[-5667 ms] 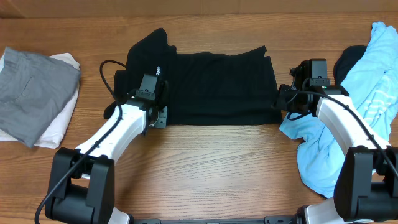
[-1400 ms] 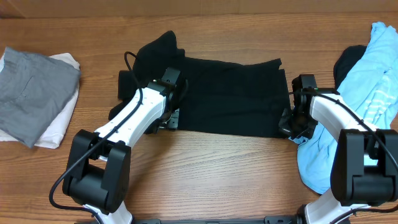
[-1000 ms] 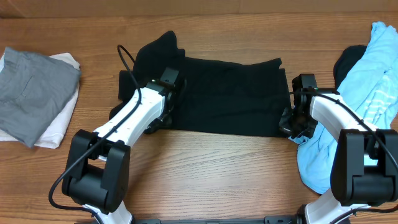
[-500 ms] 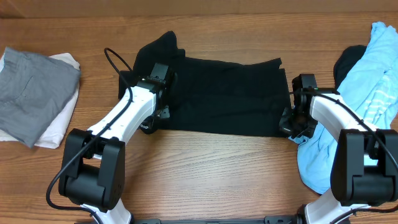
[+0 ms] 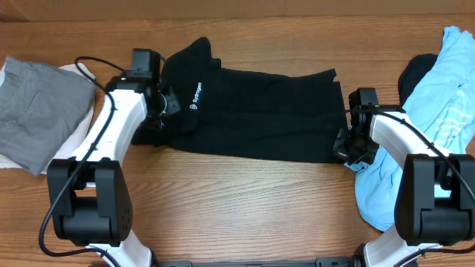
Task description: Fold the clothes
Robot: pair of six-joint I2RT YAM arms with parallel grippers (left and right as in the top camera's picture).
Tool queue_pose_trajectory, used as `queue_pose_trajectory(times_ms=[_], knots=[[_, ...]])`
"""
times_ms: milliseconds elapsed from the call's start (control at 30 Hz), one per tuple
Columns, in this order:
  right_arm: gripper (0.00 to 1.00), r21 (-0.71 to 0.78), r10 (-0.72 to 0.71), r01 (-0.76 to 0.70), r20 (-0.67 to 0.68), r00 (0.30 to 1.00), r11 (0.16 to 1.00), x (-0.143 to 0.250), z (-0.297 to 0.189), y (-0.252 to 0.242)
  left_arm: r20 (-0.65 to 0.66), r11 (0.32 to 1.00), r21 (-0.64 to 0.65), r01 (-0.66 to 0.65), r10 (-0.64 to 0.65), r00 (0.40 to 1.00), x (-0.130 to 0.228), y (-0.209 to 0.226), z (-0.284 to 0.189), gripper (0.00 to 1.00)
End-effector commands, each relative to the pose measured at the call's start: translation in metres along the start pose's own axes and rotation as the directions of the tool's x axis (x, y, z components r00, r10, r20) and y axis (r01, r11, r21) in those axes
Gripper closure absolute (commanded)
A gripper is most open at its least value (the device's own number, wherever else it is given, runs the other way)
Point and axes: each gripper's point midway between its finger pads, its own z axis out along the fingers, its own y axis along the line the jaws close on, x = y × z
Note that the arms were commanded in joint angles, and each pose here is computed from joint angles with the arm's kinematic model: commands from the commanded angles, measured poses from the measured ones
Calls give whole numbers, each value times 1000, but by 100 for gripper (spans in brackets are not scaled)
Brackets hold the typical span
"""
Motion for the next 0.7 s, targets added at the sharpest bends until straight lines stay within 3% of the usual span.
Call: queue_pose_trajectory(times_ms=[0, 267, 467, 533, 667], knots=[[95, 56, -16, 15, 14, 1000, 998, -2, 9, -11, -20, 987, 153, 56, -53, 998, -6, -21, -4, 75], [95, 55, -16, 15, 15, 1000, 998, -3, 9, -11, 14, 987, 154, 52, -55, 998, -16, -20, 1, 67], [95, 55, -16, 15, 17, 1000, 998, -3, 9, -11, -40, 987, 48, 152, -150, 988, -13, 39, -5, 68], [95, 55, -15, 14, 16, 1000, 998, -3, 9, -11, -63, 981, 16, 194, -192, 979, -10, 58, -7, 65], [95, 54, -15, 15, 16, 1000, 998, -3, 9, -11, -84, 962, -89, 256, -264, 961, -3, 100, -12, 48]])
